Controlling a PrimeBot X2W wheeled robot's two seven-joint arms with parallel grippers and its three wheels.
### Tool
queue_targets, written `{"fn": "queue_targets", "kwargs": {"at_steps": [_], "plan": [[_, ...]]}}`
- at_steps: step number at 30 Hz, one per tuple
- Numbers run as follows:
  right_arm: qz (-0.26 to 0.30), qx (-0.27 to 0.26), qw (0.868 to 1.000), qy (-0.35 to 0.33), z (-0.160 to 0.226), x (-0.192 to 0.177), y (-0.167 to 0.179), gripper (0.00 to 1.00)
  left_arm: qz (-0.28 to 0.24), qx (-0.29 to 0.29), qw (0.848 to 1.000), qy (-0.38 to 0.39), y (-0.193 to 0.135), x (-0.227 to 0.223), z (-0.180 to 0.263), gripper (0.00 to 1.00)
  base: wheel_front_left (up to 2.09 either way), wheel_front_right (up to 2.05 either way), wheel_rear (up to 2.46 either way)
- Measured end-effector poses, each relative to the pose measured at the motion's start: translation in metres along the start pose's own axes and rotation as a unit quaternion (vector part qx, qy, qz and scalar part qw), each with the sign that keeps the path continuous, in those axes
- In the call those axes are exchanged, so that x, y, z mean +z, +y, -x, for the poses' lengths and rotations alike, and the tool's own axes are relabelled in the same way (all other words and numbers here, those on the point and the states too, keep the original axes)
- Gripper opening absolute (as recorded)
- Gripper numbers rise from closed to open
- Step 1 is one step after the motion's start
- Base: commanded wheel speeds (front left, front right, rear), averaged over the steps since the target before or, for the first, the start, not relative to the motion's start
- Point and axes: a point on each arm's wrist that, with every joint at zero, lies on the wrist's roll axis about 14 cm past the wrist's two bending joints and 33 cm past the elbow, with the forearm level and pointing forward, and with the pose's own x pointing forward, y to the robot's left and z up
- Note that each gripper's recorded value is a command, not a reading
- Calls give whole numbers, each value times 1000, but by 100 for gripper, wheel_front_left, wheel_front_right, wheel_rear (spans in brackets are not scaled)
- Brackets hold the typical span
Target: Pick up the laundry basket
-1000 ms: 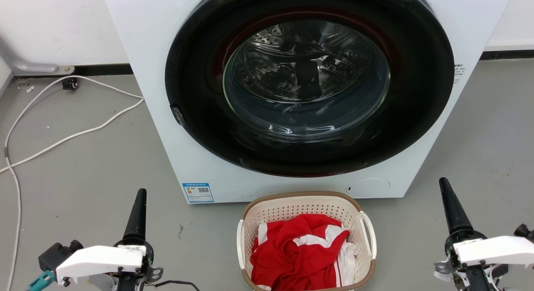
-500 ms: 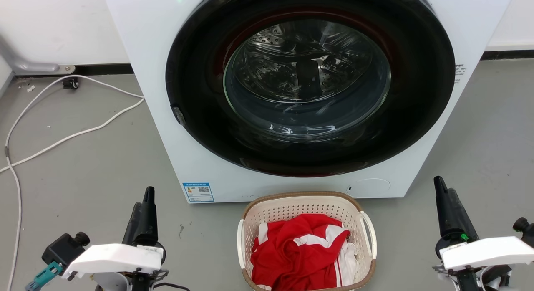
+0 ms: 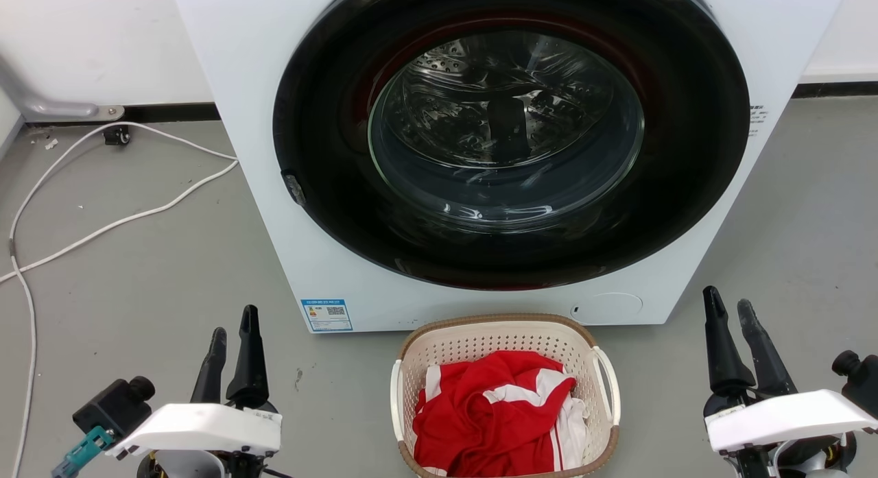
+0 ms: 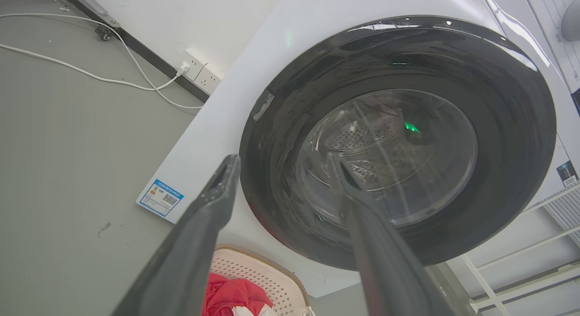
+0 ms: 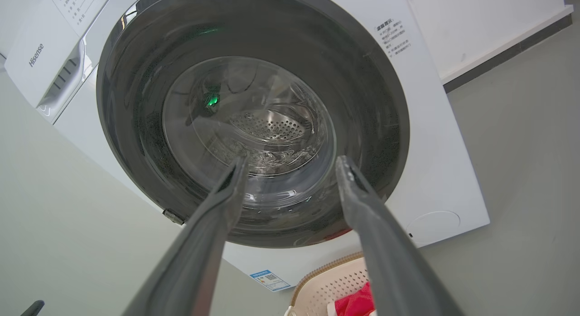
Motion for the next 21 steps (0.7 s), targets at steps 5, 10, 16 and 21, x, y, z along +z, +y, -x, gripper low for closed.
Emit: {"fn": "queue_targets", "kwargs": {"at_steps": [5, 10, 16, 21], "plan": [[36, 9, 999, -5, 0, 2, 5, 100, -35, -4, 999, -3, -2, 0, 2, 100, 0, 0, 0], [70, 16, 997, -7, 1, 2, 8, 100, -67, -10, 998, -6, -5, -1, 3, 100, 0, 0, 0], [109, 21, 994, -6, 4, -1, 9, 100, -103, -15, 995, -9, -7, -2, 4, 100, 0, 0, 0], [141, 25, 990, -7, 5, -1, 10, 100, -131, -18, 991, -11, -7, -3, 6, 100, 0, 0, 0]]}}
